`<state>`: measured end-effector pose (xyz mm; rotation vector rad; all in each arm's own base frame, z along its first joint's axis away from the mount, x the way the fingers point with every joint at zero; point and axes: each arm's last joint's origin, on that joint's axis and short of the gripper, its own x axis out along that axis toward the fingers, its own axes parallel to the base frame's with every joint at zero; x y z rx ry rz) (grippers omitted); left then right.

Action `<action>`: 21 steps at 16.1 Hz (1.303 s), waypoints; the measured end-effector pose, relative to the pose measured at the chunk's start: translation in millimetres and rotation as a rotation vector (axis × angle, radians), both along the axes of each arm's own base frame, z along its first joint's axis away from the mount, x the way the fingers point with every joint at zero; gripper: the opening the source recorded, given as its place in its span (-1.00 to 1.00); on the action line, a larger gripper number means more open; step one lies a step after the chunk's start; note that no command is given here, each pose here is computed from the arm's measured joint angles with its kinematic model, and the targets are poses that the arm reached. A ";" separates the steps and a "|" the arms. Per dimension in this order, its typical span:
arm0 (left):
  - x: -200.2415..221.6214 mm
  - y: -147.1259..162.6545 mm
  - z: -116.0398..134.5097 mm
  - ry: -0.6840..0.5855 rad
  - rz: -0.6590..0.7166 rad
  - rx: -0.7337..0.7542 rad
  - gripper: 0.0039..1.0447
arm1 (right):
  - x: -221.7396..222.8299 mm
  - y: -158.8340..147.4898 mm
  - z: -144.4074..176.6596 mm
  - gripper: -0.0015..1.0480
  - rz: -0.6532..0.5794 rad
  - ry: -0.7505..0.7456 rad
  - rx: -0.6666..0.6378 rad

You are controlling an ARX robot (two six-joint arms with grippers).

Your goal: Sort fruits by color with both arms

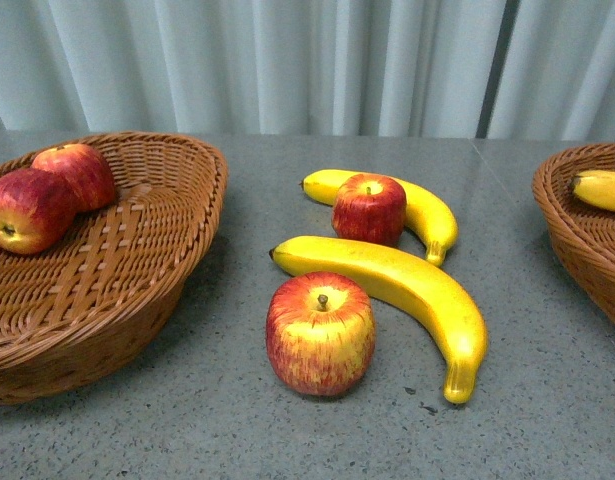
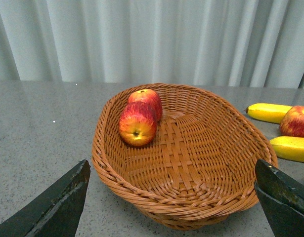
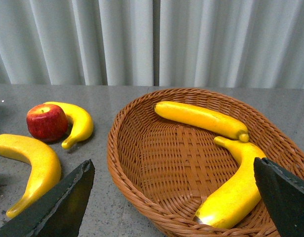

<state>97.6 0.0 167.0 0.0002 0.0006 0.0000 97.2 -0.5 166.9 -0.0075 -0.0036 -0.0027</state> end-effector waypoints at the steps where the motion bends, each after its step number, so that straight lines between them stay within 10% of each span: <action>1: 0.0 0.0 0.0 0.000 0.000 0.000 0.88 | 0.0 0.0 0.0 0.87 0.000 0.000 0.000; 8: 0.0 0.0 0.0 0.000 0.000 0.000 0.88 | 0.0 0.0 0.0 0.87 0.000 0.000 0.000; 9: 18.8 -1.9 25.4 0.310 -0.190 0.039 0.88 | 0.0 0.0 0.0 0.87 -0.001 0.000 0.000; 11: 112.0 -56.0 84.2 0.263 -0.470 0.128 0.88 | 0.0 0.0 0.0 0.87 -0.001 0.000 0.000; 21: 157.0 -126.4 77.5 0.370 -0.665 0.189 0.88 | 0.0 0.0 0.0 0.87 -0.001 0.000 0.000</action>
